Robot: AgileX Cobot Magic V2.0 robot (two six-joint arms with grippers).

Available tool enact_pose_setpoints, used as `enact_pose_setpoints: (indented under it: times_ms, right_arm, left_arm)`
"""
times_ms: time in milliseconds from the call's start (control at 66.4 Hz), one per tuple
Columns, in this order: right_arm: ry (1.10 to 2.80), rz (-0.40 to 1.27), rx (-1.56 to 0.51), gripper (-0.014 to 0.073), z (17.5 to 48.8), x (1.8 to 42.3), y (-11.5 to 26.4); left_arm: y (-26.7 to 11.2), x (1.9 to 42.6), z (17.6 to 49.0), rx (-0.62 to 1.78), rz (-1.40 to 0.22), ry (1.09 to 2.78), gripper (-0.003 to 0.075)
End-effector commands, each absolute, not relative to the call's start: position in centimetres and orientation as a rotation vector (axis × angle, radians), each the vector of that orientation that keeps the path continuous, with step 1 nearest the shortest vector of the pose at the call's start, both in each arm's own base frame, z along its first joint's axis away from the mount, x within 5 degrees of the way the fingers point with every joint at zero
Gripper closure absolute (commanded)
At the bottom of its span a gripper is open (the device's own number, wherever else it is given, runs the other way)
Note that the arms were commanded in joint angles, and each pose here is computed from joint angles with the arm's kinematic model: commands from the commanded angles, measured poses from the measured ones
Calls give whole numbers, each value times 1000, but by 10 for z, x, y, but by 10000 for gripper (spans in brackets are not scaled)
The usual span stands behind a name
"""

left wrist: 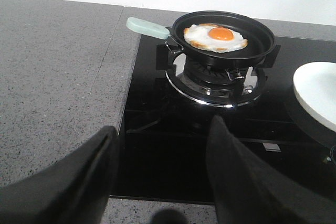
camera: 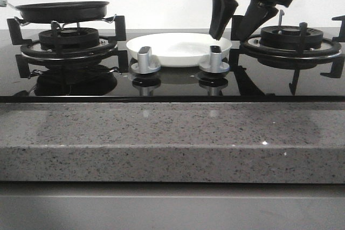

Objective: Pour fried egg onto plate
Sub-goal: 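Lower the right gripper to the white plate rim and grasp it, then lift the white plate with the right gripper toward the frying pan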

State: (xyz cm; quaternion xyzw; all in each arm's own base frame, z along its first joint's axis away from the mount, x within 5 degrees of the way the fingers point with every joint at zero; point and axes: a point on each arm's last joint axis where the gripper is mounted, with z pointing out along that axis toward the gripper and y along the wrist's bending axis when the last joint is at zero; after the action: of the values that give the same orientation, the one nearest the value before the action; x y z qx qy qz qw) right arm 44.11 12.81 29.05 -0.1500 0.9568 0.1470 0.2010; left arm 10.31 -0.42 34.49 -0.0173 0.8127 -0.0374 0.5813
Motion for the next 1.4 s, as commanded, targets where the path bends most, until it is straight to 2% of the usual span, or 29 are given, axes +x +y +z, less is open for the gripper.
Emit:
enact_pose_setpoints:
  times_ms: [0,166,226,407,843,994,1144,1265,1385]
  right_arm:
    - [2594,443,-415,130,323,440,124]
    - [2641,448,-434,131,316,446,125]
    - [2651,449,-437,157,314,447,125]
    - [2655,450,-438,346,313,447,125]
    - [2575,458,-403,659,317,454,127]
    - [2501,470,-384,662,329,457,128]
    - [2418,481,-370,662,360,454,127]
    - [2389,491,-376,662,391,435,124]
    - [2411,497,-406,662,407,413,122]
  left_arm:
    - [-5,106,359,-37,-104,1809,332]
    - [-5,106,359,-37,-104,1809,332]
    - [-5,106,359,-37,-104,1809,332]
    - [-5,106,359,-37,-104,1809,332]
    - [-5,106,359,-37,-104,1809,332]
    - [-5,106,359,-37,-104,1809,332]
    - [-5,106,359,-37,-104,1809,332]
    - [-5,106,359,-37,-104,1809,332]
    - [-5,106,359,-37,-104,1809,332]
